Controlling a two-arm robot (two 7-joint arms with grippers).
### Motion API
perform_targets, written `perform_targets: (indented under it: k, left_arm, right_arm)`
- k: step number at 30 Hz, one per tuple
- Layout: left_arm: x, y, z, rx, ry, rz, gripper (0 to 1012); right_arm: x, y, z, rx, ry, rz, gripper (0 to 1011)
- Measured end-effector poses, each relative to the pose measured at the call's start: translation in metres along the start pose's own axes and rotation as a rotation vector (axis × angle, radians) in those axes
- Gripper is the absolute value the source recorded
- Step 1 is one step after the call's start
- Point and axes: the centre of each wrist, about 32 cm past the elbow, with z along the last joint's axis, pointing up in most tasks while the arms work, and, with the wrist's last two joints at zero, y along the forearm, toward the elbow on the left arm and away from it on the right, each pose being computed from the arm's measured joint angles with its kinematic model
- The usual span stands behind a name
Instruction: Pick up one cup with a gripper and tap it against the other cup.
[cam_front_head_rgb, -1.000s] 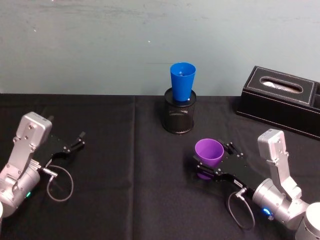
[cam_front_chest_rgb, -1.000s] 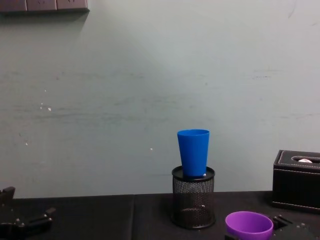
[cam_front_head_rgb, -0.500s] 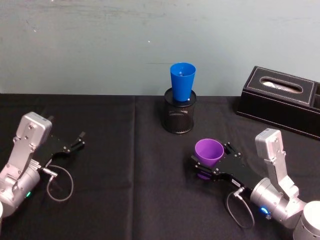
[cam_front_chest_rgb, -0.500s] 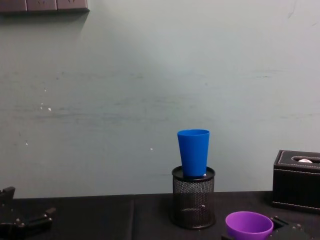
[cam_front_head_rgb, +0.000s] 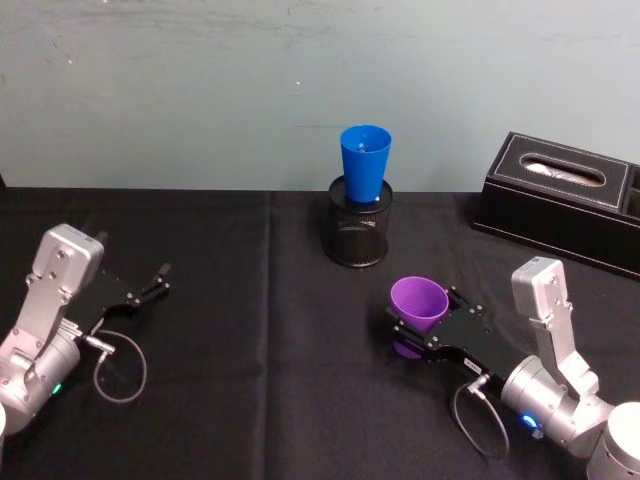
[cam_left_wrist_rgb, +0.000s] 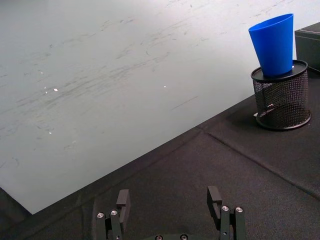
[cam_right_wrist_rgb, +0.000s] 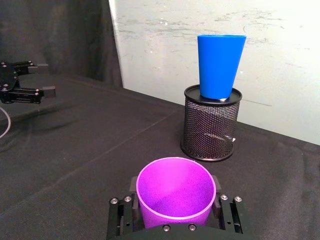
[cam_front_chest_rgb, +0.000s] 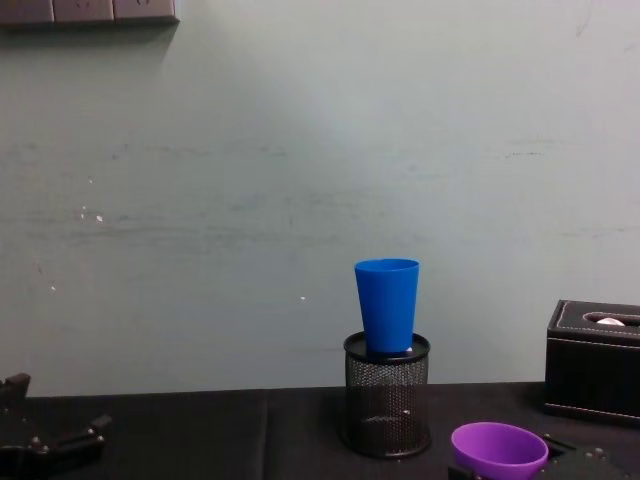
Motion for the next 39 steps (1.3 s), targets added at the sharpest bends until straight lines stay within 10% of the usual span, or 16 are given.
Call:
perform_targets:
  k: [39]
  left_arm:
    - [0.0000, 0.0000, 0.0000, 0.000, 0.000, 0.000, 1011]
  right_arm:
    - [-0.0001, -0.0004, 0.0000, -0.001, 0.000, -0.002, 734]
